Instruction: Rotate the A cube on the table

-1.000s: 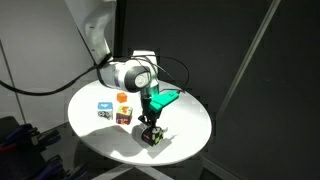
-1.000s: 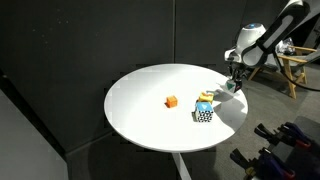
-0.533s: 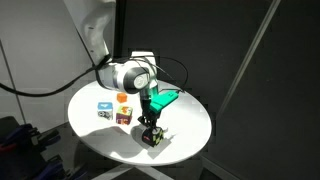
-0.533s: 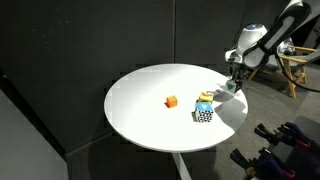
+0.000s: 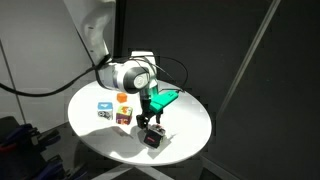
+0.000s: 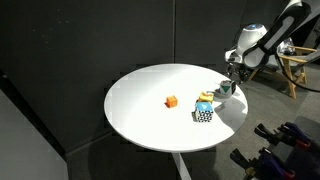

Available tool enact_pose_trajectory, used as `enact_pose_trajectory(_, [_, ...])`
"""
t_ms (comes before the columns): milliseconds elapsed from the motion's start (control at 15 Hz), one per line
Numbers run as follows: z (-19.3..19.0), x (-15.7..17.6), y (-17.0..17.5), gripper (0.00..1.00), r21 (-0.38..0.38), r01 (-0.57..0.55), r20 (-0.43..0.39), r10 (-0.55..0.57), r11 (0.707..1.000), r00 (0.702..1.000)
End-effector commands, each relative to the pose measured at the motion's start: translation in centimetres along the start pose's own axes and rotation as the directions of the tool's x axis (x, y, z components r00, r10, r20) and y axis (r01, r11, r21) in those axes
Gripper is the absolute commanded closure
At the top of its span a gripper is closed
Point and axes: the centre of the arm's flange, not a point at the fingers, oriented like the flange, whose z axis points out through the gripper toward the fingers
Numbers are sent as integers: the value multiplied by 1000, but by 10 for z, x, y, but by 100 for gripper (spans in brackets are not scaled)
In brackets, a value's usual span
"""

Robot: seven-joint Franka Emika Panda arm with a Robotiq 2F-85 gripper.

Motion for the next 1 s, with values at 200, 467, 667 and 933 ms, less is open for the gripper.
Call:
enact_pose_trajectory(200, [-8, 0, -3, 0, -5, -19, 12, 19, 1000, 1000])
enact_pose_trajectory(467, [-8, -1, -4, 0, 18, -148, 35, 147, 989, 989])
enact_pose_trajectory(667, [1, -3, -2, 0, 21, -137, 26, 136, 990, 990])
enact_pose_trajectory(933, [1, -3, -2, 0, 23, -147, 28, 146, 989, 989])
